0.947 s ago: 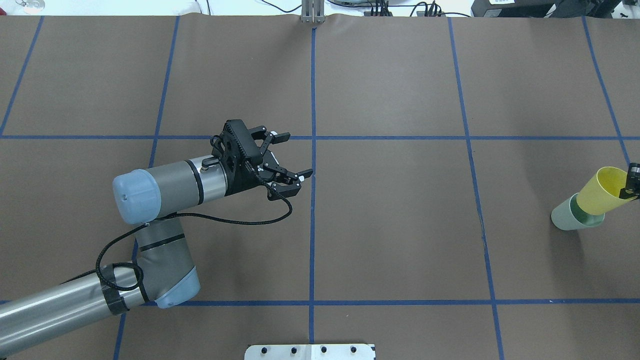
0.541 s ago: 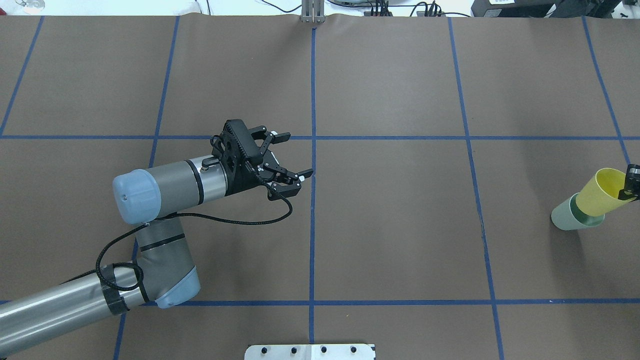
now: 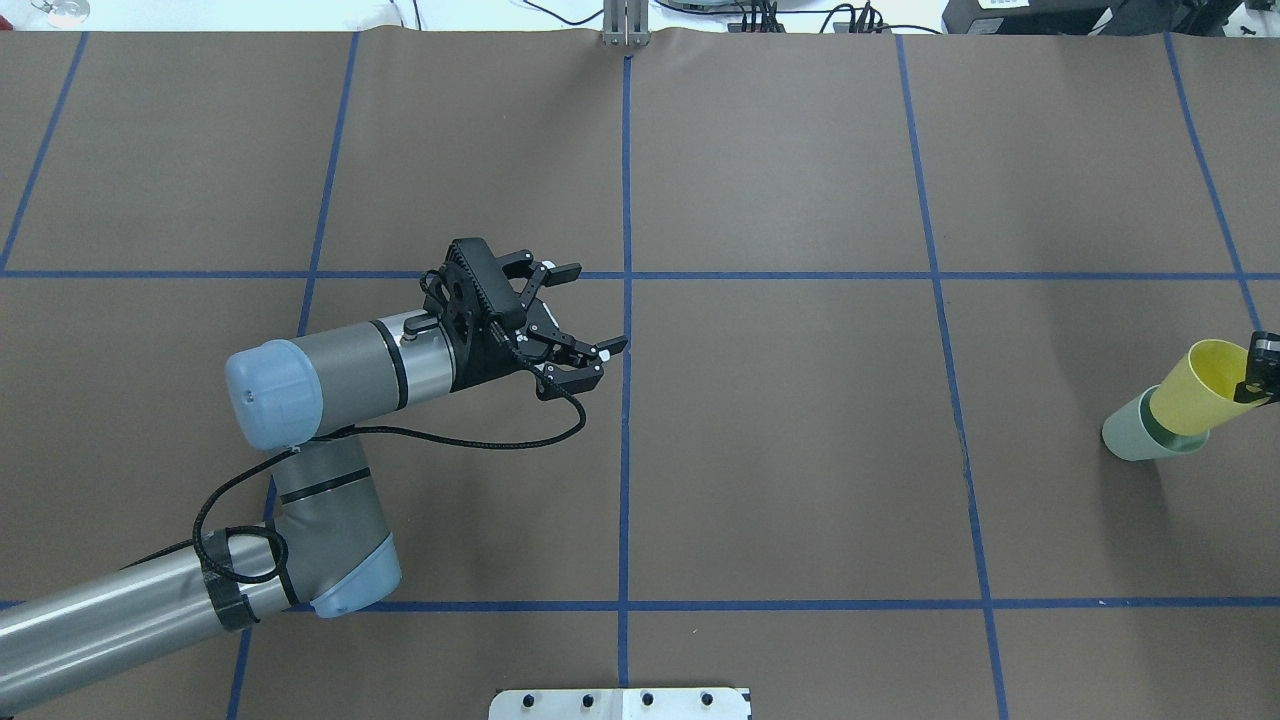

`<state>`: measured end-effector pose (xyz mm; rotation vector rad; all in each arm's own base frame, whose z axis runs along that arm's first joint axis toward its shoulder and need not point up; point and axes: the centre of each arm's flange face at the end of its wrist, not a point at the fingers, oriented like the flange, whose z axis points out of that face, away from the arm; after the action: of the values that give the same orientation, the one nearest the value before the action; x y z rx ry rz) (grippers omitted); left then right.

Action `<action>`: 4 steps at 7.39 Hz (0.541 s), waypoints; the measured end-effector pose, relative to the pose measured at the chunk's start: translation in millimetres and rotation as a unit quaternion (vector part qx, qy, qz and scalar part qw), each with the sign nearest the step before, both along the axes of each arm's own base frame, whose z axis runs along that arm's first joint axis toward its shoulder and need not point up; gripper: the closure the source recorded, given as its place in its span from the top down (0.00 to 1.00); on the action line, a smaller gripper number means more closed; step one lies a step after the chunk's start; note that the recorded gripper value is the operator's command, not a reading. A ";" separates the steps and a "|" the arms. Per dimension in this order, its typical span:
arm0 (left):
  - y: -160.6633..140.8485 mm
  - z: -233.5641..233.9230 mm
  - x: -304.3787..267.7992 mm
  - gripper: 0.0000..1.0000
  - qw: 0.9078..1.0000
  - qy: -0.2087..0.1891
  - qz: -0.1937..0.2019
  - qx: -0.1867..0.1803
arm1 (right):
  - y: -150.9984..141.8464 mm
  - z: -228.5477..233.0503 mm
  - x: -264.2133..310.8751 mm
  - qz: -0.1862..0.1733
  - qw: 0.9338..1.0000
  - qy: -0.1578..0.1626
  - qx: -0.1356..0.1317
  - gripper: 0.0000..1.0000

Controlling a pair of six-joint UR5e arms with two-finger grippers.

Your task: Transfer and stack yellow cup on green cup

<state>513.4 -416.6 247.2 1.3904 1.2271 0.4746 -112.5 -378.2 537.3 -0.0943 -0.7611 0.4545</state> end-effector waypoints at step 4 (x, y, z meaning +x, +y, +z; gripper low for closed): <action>0.0 1.2 0.4 1.00 1.000 0.002 -0.012 -0.005 | 1.0 1.0 -3.6 -0.005 1.000 0.000 -0.001 0.58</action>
<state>513.8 -416.7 248.4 1.3961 1.2129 0.4497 -116.1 -377.2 538.3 -0.0993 -0.7591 0.4462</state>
